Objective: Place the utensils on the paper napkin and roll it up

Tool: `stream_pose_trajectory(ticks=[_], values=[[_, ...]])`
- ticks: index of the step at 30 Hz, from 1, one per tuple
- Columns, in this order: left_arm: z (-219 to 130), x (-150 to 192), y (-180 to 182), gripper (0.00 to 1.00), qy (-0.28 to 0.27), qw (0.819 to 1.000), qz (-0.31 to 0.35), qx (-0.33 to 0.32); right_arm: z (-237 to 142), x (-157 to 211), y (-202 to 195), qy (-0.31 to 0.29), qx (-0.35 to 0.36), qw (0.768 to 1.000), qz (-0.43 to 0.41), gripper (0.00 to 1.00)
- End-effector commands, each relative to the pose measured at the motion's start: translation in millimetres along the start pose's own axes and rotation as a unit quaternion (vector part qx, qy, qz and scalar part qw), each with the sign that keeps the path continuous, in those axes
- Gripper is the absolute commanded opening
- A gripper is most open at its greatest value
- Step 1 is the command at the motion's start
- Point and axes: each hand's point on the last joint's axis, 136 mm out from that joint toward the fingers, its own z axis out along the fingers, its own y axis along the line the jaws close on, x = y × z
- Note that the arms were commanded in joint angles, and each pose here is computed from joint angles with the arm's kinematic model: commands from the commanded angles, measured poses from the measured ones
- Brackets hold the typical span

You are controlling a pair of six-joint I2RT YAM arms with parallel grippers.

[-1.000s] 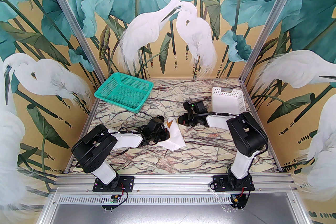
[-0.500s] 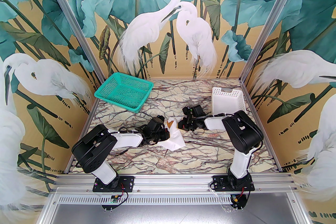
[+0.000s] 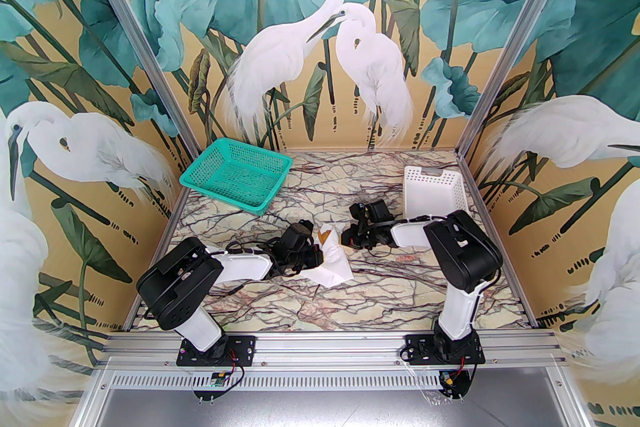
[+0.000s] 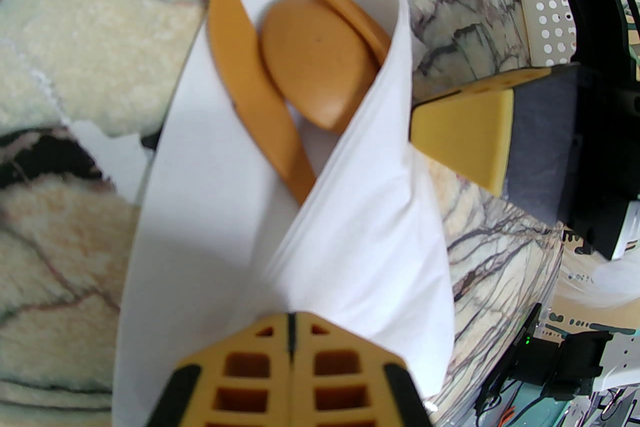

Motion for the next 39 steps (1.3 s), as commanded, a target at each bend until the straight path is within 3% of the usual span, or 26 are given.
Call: stream_pose_trajectory(ticks=[1,9,16,27,39], values=[[3.3,49.0,58.3,0.0,0.077,0.991,-0.009,-0.107,-11.5,2.5,-6.0,-0.006,0.022,1.0,0.0,0.0],[1.9,42.6,53.2,0.0,0.07,0.992,-0.004,-0.104,-31.2,7.2,21.5,-0.018,-0.012,1.0,-0.017,0.0],[1.0,39.5,51.5,0.0,0.066,0.992,-0.002,-0.104,-21.4,21.5,26.9,0.003,-0.017,1.0,-0.021,0.0],[1.7,39.5,51.8,0.0,0.066,0.992,-0.002,-0.105,-0.8,41.3,-0.8,0.031,0.013,0.999,0.004,0.0],[2.2,43.6,56.8,0.0,0.068,0.992,-0.008,-0.11,-13.0,44.2,-22.8,0.023,0.038,0.999,0.012,0.0]])
